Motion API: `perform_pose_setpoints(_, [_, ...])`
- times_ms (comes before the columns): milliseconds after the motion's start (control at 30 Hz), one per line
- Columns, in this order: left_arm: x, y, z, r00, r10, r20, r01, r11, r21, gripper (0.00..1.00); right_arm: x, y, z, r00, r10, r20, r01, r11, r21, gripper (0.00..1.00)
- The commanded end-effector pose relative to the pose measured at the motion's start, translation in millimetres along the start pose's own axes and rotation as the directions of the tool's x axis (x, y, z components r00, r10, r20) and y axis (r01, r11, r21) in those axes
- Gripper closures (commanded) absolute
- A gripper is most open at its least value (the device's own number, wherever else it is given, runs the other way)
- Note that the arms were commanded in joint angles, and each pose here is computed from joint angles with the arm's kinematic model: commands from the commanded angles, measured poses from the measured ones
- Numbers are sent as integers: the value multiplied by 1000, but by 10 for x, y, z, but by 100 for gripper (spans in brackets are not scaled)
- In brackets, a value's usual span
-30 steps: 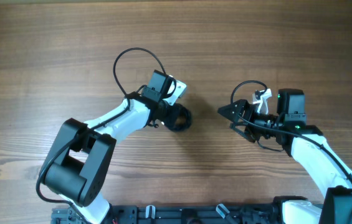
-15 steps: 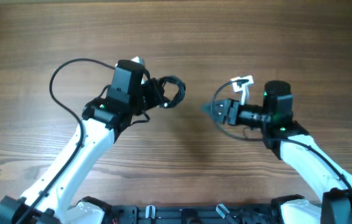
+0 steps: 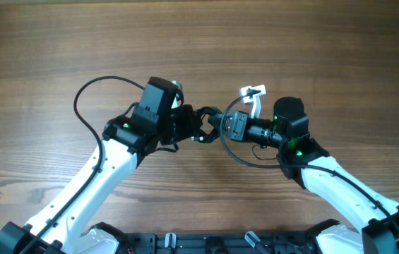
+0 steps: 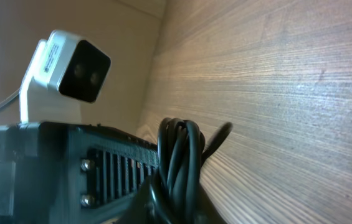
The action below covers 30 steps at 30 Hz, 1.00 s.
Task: Untangle cables
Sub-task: 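Grasp a cable loop with the right gripper beside the left gripper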
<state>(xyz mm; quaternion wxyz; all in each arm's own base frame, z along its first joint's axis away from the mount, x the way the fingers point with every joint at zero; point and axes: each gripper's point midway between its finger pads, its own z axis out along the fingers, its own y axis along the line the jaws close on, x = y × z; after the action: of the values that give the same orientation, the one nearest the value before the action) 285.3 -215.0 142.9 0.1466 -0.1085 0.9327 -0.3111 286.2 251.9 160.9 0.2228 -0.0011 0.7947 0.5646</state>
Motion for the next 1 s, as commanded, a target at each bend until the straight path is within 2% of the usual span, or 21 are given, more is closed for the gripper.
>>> perform_pose_setpoints(0, [-53,-46,-53,998,44,34,-44,999,7,94,-37,8,14,1000,0,13,0,1000,4,96])
perform_pose_setpoints(33, [-102,-18,-68,995,82,48,-82,997,-1,87,-33,12,14,1000,-11,11,11,1000,2,96])
perform_pose_setpoints(100, [-246,49,-161,978,190,88,-190,982,-12,59,-19,24,14,995,-104,3,104,995,-4,96])
perform_pose_setpoints(133, [-308,56,-237,964,242,106,-243,970,-1,49,10,44,11,990,-140,-13,140,990,-20,96])
perform_pose_setpoints(167, [-348,36,-327,948,294,121,-299,954,24,48,50,79,7,990,-137,-35,135,990,-43,96])
perform_pose_setpoints(200, [-354,0,-392,930,343,130,-351,935,51,42,99,116,2,989,-138,-60,134,989,-68,96])
perform_pose_setpoints(267, [-356,-66,-510,895,419,153,-435,895,94,41,198,200,-21,984,-136,-115,122,985,-125,96])
perform_pose_setpoints(333, [-306,-126,-561,858,488,157,-509,850,137,48,306,335,-61,970,-172,-171,136,969,-207,96])
perform_pose_setpoints(400, [-194,-173,-565,827,545,136,-562,806,189,52,404,522,-129,941,-273,-202,200,926,-321,96])
perform_pose_setpoints(500, [57,-208,-587,773,628,87,-624,728,285,57,397,540,-163,929,-316,-192,237,908,-346,96])
perform_pose_setpoints(700, [233,-118,-590,767,641,17,-614,726,310,64,369,524,-192,925,-335,-181,257,900,-351,96])
perform_pose_setpoints(733, [251,-145,-601,767,642,19,-611,720,328,63,368,523,-191,921,-346,-176,269,896,-353,96])
perform_pose_setpoints(800, [262,-146,-604,768,640,16,-607,721,333,49,305,472,-155,929,-337,-150,278,907,-318,96])
perform_pose_setpoints(867, [260,-143,-603,768,640,16,-608,722,331,45,266,432,-131,933,-334,-134,284,912,-296,96])
perform_pose_setpoints(900, [242,-124,-595,768,640,16,-611,726,316,34,252,415,-122,932,-341,-125,295,911,-288,96])
perform_pose_setpoints(967, [162,-64,-596,778,628,25,-608,742,284,20,229,389,-108,932,-344,-114,303,913,-274,96])
